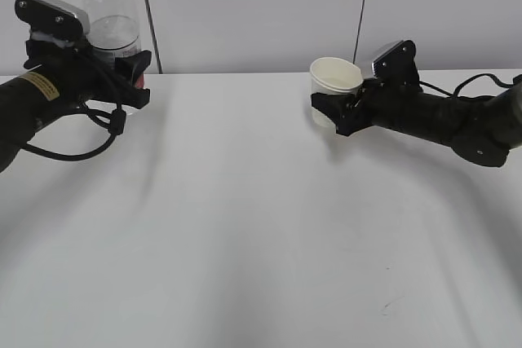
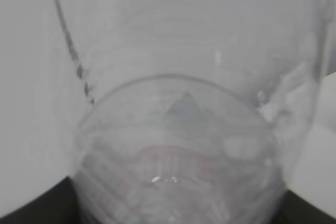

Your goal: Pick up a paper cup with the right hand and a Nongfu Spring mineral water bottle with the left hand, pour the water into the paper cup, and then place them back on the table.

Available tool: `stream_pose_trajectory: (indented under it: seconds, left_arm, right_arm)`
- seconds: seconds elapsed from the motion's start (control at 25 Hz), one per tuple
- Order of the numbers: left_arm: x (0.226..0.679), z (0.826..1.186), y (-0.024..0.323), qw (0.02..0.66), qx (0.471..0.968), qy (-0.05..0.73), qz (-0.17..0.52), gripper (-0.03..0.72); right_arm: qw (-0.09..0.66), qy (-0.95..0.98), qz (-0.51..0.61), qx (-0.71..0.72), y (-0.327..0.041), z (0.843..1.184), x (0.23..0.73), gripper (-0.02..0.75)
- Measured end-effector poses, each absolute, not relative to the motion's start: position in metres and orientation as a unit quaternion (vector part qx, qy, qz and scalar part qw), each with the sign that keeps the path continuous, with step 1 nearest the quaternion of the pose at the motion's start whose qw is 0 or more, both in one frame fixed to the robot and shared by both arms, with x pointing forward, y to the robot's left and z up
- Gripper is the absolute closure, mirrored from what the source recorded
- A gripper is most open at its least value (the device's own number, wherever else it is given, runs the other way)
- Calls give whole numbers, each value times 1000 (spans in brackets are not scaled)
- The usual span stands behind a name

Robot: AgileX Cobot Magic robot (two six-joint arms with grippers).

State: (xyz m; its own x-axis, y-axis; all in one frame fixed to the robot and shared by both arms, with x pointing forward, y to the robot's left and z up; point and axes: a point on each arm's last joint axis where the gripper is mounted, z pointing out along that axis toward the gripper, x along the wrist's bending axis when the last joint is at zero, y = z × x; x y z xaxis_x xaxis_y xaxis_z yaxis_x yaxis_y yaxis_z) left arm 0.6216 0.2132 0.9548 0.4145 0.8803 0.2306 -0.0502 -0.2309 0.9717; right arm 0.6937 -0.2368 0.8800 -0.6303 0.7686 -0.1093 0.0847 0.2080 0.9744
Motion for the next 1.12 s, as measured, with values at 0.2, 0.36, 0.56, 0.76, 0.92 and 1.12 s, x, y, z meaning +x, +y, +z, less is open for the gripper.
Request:
stream_pose_trajectory:
  seconds: [0.2, 0.36, 0.56, 0.76, 0.92, 1.12]
  left_arm:
    - [622, 955, 213, 532, 651, 319, 437, 291]
    - [622, 955, 213, 532, 651, 319, 437, 291]
    - [622, 955, 213, 532, 651, 319, 437, 291]
    - [622, 955, 213, 532, 651, 319, 437, 291]
    - [622, 955, 213, 532, 651, 319, 437, 291]
    - [622, 955, 213, 532, 651, 319, 437, 291]
  right_arm:
    - [308, 717, 549, 300, -236, 879, 694, 246]
    - [307, 722, 540, 305, -236, 877, 694, 246]
    - [306, 725, 534, 310, -236, 876, 694, 246]
    - [303, 726, 532, 313, -235, 875, 694, 246]
    - [301, 728, 531, 312, -232, 875, 693, 246]
    - [299, 728, 531, 314, -232, 872, 693, 246]
